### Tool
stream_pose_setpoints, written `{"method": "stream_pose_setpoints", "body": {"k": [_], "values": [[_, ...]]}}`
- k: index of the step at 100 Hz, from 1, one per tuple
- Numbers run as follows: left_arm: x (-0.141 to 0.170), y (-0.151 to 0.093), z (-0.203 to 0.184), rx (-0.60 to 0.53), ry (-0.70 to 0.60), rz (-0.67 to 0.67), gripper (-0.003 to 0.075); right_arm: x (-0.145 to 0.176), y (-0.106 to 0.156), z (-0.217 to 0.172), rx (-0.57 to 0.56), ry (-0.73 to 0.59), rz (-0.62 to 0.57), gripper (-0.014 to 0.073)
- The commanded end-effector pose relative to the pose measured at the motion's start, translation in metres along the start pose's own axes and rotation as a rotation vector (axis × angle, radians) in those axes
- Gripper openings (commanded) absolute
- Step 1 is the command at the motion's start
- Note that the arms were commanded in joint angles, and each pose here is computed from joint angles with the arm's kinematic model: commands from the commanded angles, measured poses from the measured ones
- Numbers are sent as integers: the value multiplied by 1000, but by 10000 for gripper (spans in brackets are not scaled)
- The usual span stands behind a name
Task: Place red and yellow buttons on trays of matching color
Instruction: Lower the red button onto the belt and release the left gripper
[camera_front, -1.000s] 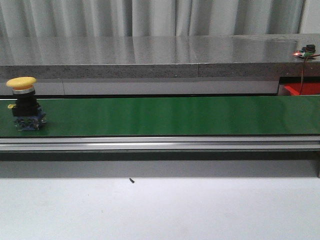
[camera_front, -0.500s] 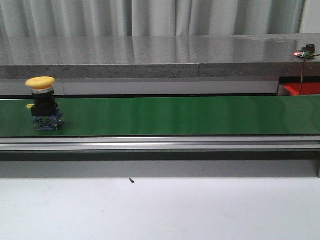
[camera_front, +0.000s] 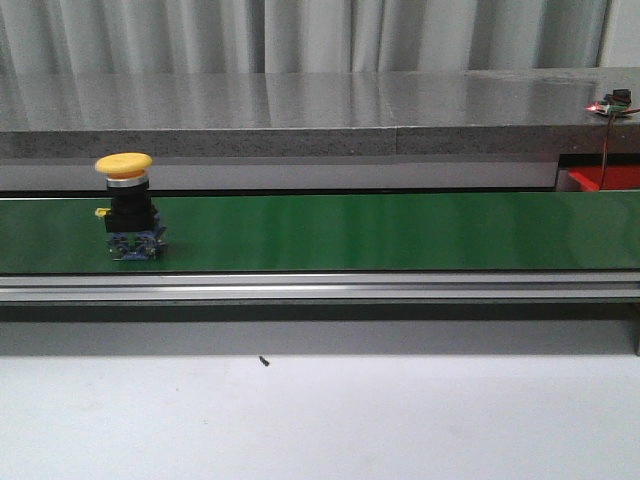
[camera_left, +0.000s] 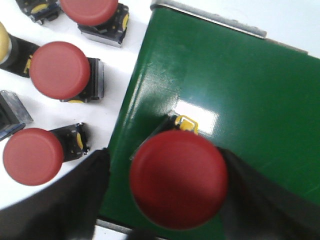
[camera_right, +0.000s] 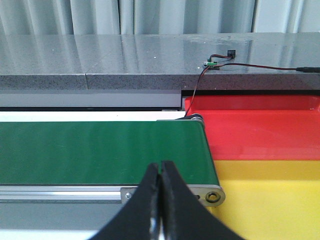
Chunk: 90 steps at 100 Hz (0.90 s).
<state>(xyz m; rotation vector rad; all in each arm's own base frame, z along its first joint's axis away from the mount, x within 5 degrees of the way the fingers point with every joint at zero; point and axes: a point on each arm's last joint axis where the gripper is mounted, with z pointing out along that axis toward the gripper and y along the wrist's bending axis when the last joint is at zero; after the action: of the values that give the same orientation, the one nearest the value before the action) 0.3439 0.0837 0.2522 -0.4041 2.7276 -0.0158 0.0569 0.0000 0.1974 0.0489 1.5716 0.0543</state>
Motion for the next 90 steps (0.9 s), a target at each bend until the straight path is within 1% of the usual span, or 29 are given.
{"method": "stream_pose_setpoints", "body": {"k": [1,4,13,26,31,36,41,48,51,55,67,73,74,90], "values": [[-9,-6,-24,30,-95,-8,574,-15,1,-3,-7,-116,-18,-116],[-9,-7,-25,34,-95,-11,588,-15,1,-3,-7,-116,-18,-116],[-8,-10,-34,42,-120,-1,588,-15,1,-3,-7,-116,-18,-116],[-4,-25,-58,65,-174,46,587,-15,1,-3,-7,-116,-18,-116],[-2,-33,-68,78,-198,67,579,-15,1,-3,-7,-116,-18,-116],[3,-41,-78,92,-219,91,552,-15,1,-3,-7,-116,-18,-116],[8,-48,-87,107,-236,114,509,-15,1,-3,-7,-116,-18,-116],[16,-56,-101,125,-264,141,424,-15,1,-3,-7,-116,-18,-116],[21,-59,-109,134,-278,154,363,-15,1,-3,-7,-116,-18,-116],[26,-61,-113,140,-285,162,316,-15,1,-3,-7,-116,-18,-116],[45,-65,-128,159,-306,189,89,-15,1,-3,-7,-116,-18,-116],[56,-64,-137,165,-320,196,-9,-15,1,-3,-7,-116,-18,-116],[58,-64,-137,165,-318,196,-19,-15,1,-3,-7,-116,-18,-116],[91,-58,-155,185,-359,207,-20,-15,1,-3,-7,-116,-18,-116]]}}
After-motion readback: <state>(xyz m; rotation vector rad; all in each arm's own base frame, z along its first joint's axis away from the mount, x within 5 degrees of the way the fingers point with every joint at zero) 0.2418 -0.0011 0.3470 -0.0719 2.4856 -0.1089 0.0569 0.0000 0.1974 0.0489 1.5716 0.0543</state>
